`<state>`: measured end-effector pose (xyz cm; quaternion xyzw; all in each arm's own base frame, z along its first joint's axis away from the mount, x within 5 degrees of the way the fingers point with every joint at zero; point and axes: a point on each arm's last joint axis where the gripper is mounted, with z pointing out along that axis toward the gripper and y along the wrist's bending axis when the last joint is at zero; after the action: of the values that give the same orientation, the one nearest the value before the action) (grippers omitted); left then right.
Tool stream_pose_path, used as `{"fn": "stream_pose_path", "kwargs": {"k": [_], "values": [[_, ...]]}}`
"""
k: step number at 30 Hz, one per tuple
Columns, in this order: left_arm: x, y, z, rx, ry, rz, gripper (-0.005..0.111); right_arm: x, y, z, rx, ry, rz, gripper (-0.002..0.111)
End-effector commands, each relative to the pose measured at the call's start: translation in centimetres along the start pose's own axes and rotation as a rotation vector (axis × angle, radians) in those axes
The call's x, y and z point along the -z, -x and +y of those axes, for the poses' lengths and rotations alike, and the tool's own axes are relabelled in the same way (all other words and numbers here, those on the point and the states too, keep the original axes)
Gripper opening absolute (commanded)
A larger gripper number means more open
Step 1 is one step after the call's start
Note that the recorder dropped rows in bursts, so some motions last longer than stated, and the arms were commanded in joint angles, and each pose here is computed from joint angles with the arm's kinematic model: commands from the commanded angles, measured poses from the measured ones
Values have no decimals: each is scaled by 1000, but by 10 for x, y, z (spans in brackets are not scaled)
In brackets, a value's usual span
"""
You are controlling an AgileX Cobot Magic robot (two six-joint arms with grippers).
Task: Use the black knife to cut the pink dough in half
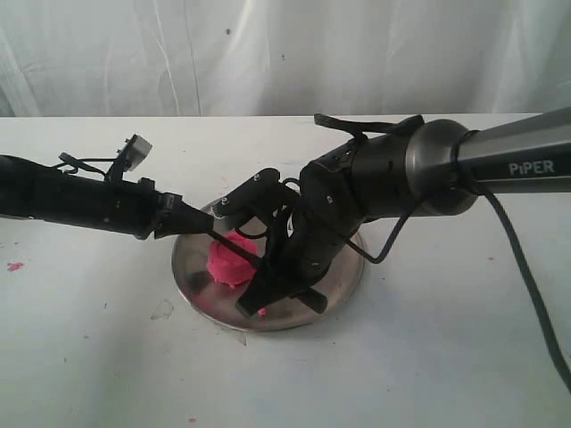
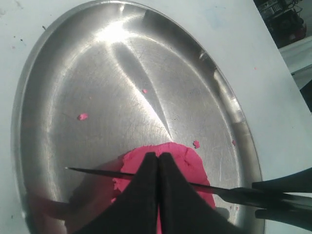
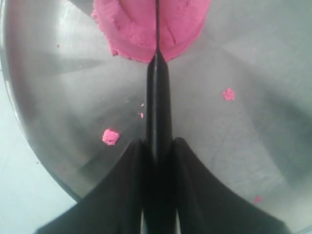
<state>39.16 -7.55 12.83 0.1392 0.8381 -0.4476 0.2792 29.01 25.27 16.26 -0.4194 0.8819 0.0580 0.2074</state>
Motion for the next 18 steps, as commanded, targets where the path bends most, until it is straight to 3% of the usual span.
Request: {"fn": "stream_pose_path", "kwargs": {"k": [1,18], "values": [[-4,-3,1,-7,-7,11,0,1,-2,0,5,4,27,3],[-4,-3,0,-7,-16,12,0,-16,-5,0,5,7,45,3]]}}
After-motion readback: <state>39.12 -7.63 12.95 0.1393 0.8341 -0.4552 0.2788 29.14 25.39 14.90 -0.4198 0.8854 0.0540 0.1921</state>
